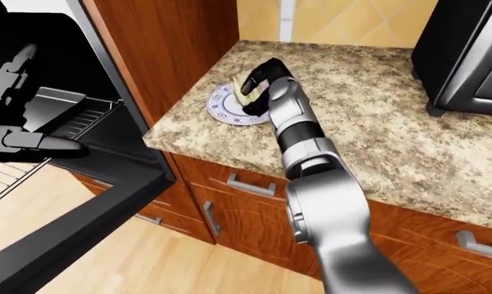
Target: Pick the fish from the oven and place it on the plate on the counter.
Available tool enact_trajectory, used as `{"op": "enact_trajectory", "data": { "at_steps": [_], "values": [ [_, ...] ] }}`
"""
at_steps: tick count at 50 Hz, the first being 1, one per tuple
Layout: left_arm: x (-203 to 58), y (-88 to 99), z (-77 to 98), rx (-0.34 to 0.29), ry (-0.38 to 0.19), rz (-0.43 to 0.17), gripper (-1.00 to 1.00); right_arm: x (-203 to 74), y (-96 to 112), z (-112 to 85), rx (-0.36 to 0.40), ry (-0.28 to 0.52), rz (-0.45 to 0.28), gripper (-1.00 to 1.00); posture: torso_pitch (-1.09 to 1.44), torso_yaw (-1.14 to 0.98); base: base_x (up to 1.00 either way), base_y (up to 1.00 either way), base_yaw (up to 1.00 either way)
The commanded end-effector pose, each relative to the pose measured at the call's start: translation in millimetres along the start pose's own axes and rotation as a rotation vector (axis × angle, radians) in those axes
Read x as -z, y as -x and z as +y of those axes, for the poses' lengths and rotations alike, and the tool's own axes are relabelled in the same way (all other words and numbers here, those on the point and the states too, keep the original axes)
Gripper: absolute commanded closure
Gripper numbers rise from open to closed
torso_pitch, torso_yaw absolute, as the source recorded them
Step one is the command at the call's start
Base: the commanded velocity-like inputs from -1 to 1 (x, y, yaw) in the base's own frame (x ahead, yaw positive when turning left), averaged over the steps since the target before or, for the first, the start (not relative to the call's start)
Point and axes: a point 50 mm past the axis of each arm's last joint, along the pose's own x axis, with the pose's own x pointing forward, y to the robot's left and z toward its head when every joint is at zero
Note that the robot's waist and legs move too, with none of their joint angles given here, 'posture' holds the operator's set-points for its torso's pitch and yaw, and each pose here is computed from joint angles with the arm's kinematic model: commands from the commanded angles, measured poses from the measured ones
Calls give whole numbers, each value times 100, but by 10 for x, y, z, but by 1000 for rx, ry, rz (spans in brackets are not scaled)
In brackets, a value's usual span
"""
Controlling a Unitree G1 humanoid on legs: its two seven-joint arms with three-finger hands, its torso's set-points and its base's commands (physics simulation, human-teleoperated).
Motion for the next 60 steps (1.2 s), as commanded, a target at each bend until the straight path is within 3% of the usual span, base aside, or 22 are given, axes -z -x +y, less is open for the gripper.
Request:
{"op": "enact_trajectory", "data": {
  "at_steps": [1,6,7,9,16,22,26,28,29,32,35,38,40,41,42,44,46,49,53,58,60],
  "values": [
    [-116,20,40,-24,-12,-67,-100,-343,63,-193,75,-11,-136,29,0,0,0,0,0],
    [-113,32,56,-26,-12,-67,-100,-341,59,-171,94,-14,-143,18,0,0,0,0,0],
    [-109,34,55,-26,-12,-66,-100,-343,60,-173,100,-15,-145,5,0,0,0,0,0],
    [-92,38,61,-27,-12,-64,-100,-334,57,-179,116,-21,-149,-41,0,0,0,0,0],
    [-87,52,58,-28,-12,-62,-100,-338,61,-229,141,-27,-165,-40,0,0,0,0,0],
    [-114,56,56,-28,-12,-65,-100,-423,109,-406,135,-29,-198,-29,0,0,0,0,0],
    [-172,58,58,-36,-7,-72,-100,-393,219,-654,136,-55,-231,-28,0,0,0,0,0],
    [-216,85,70,-44,-5,-81,-100,-328,423,-849,155,-58,-262,-29,0,0,0,0,0],
    [-209,91,53,-45,-9,-82,-100,-292,543,-946,168,-58,-272,-40,0,0,0,0,0],
    [-164,155,31,-48,-9,-78,-100,-200,904,-1147,190,-56,-305,-48,0,0,0,0,0],
    [-233,199,97,-60,-18,-86,-100,-28,1225,-1350,243,-41,-322,-61,0,0,0,0,0],
    [-295,285,178,-80,-19,-100,-100,119,1676,-1632,308,-64,-356,-65,0,0,0,0,0],
    [-331,368,240,-101,-19,-108,-100,304,1969,-1710,343,-81,-367,-69,0,0,0,0,0],
    [-352,404,263,-108,-21,-112,-100,377,2083,-1737,368,-70,-371,-74,0,0,0,0,0],
    [-395,447,303,-125,-19,-127,-100,469,2179,-1810,396,-72,-374,-92,0,0,0,0,0],
    [-428,510,307,-134,-29,-140,-100,585,2349,-1843,419,-70,-378,-95,0,0,0,0,0],
    [-485,578,330,-166,-39,-161,-100,781,2582,-1859,468,-122,-377,-100,0,0,0,0,0],
    [-621,740,339,-197,-30,-199,-100,925,2859,-1751,488,-170,-403,-100,0,0,0,0,0],
    [-797,1032,362,-261,-38,-268,-100,1051,2948,-1496,522,-271,-450,-100,0,0,0,0,0],
    [-830,1239,442,-368,-59,-316,-100,1062,3255,-1529,633,-336,-537,-100,0,0,0,0,0],
    [-821,1273,466,-380,-51,-319,-100,1085,3300,-1510,640,-349,-554,-100,0,0,0,0,0]
  ]
}}
